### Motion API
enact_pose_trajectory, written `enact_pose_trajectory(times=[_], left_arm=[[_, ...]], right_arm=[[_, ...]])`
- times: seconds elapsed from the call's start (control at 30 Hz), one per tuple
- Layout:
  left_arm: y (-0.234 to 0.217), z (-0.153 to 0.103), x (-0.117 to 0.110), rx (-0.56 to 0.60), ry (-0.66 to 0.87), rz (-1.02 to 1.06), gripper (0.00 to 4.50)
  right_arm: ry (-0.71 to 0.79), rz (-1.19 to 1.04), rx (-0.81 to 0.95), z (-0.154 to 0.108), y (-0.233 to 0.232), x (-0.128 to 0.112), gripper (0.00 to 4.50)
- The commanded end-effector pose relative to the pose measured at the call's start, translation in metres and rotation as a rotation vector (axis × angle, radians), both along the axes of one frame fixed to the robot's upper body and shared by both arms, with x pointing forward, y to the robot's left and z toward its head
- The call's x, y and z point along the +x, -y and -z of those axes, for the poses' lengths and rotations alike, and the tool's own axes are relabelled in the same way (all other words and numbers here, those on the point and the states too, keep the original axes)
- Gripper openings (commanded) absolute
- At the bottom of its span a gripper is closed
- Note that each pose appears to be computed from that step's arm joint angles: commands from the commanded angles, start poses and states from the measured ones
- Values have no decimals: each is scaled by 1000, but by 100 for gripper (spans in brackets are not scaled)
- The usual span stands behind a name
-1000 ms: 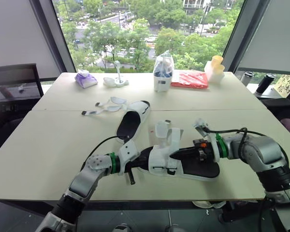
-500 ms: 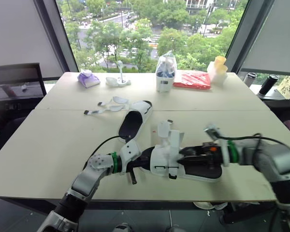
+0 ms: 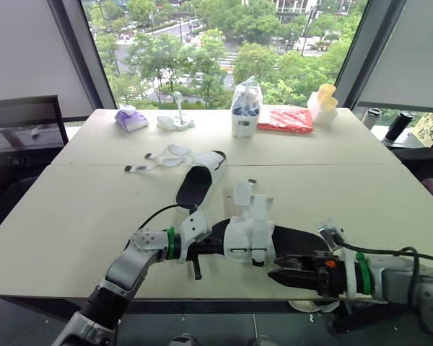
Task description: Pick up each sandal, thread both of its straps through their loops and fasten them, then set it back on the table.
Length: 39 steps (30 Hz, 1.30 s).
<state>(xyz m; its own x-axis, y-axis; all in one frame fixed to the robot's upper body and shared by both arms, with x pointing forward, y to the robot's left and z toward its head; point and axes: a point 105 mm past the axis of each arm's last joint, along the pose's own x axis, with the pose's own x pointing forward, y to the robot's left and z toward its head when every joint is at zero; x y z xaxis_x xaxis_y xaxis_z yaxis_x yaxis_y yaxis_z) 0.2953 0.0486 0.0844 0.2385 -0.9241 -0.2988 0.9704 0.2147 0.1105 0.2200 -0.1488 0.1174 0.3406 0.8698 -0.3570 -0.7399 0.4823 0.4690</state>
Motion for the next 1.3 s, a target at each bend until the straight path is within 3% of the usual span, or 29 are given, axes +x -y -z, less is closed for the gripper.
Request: enact_pose_trajectory(times=[0.03,0.47,0.57,0.7,0.8,0.9,1.0,1.1,1.3], left_arm=[[6,15,-11,33,-59,50,0],[7,14,-8,22,-54,26,0],[6,14,-7,23,-52,15,0],[2,14,-6,27,-52,2,0],[0,14,-6,28,-54,-2,0],[0,14,-6,28,-55,-3,0],[1,15,-6,28,-56,-1,0],[1,14,-6,29,-56,2,0],[1,14,-5,29,-58,2,0]], right_arm=[[35,-26,-10,1,-9,-4,294],[57,40,45,8,-19,18,294],[53,45,69,7,-21,19,216],[21,47,53,12,-14,14,13],[17,41,51,9,-10,10,5],[15,36,55,8,-6,7,81],[19,50,35,10,-3,8,248],[0,65,21,15,-1,10,381],[18,91,52,14,-3,15,381]])
